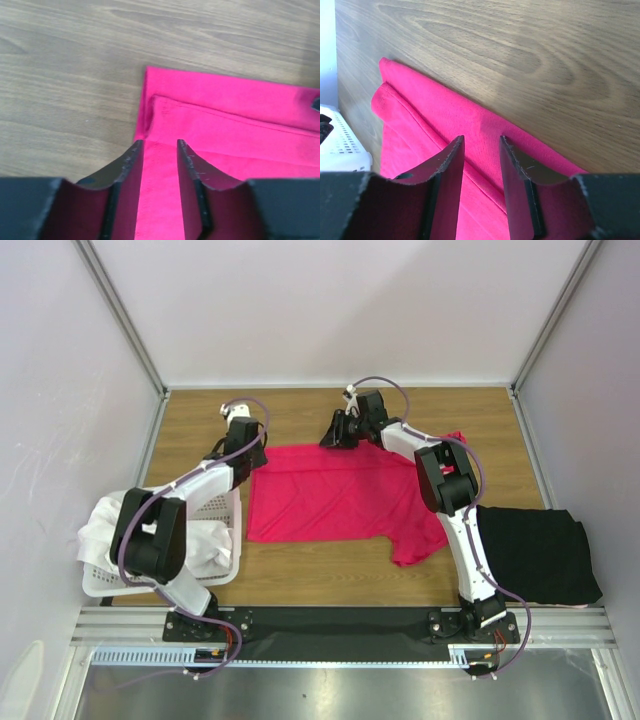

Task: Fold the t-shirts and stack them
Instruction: Fold the tshirt

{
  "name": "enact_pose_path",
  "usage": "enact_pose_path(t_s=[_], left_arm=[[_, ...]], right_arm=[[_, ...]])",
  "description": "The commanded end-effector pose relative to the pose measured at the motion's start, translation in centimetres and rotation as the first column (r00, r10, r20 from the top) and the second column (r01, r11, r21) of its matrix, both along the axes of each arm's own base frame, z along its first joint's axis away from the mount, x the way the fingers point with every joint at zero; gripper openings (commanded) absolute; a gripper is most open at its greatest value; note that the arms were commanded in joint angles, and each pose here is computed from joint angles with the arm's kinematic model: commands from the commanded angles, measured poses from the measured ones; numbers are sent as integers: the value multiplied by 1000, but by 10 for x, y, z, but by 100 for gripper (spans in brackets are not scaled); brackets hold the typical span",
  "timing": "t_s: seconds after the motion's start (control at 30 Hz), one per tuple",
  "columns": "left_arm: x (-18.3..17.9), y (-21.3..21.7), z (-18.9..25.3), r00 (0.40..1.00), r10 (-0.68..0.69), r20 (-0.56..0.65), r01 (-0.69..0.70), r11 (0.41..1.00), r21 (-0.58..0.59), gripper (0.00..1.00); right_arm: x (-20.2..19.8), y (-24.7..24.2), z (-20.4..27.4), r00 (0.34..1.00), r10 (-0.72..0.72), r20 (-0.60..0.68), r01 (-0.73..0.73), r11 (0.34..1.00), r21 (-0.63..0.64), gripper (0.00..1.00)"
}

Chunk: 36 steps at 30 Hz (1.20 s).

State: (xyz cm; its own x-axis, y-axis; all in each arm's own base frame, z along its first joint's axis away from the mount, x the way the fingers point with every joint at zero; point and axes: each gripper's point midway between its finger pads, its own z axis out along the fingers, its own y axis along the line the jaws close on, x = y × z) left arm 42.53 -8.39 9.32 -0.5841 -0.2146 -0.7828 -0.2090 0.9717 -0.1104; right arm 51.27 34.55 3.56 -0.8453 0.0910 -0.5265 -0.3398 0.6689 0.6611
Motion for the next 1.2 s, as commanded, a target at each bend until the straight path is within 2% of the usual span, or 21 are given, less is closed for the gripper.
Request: enact_pose_path(t_s=[0.0, 0.03, 0.07, 0.1, 0.17, 0.23, 0.33, 0.53, 1.17], left_arm=[[25, -22, 28, 995, -45, 94, 52, 996, -73, 41], [41, -33, 45, 989, -75, 127, 86, 993, -81, 41], [45, -39, 26, 993, -96, 70, 100, 993, -69, 42], [59, -49, 40, 989, -116, 97, 124, 989, -77, 42], [65, -66, 19, 986, -162, 47, 166, 982, -92, 44], [74, -78, 17, 984, -172, 46, 176, 978, -116, 45], [74, -94, -1, 984, -180, 9, 179, 970, -163, 45], [65, -100, -26, 986, -166, -33, 156, 968, -196, 45], [50, -99, -65, 977, -160, -140, 129, 970, -205, 45]], right_arm=[[-1, -11, -15, 999, -35, -1, 35, 997, -69, 40], [0, -11, -14, 999, -37, 0, 37, 997, -69, 40], [-2, -10, -15, 999, -34, -4, 34, 997, -70, 40], [-1, -12, -16, 999, -37, -4, 37, 997, -70, 40], [-1, -11, -16, 999, -36, -5, 36, 997, -70, 40], [-1, -11, -18, 999, -38, -9, 38, 997, -71, 40], [1, -10, -15, 999, -40, 1, 40, 997, -70, 40], [1, -11, -16, 999, -42, -4, 42, 996, -75, 40], [-2, -13, -21, 999, -42, -26, 40, 996, -80, 40]])
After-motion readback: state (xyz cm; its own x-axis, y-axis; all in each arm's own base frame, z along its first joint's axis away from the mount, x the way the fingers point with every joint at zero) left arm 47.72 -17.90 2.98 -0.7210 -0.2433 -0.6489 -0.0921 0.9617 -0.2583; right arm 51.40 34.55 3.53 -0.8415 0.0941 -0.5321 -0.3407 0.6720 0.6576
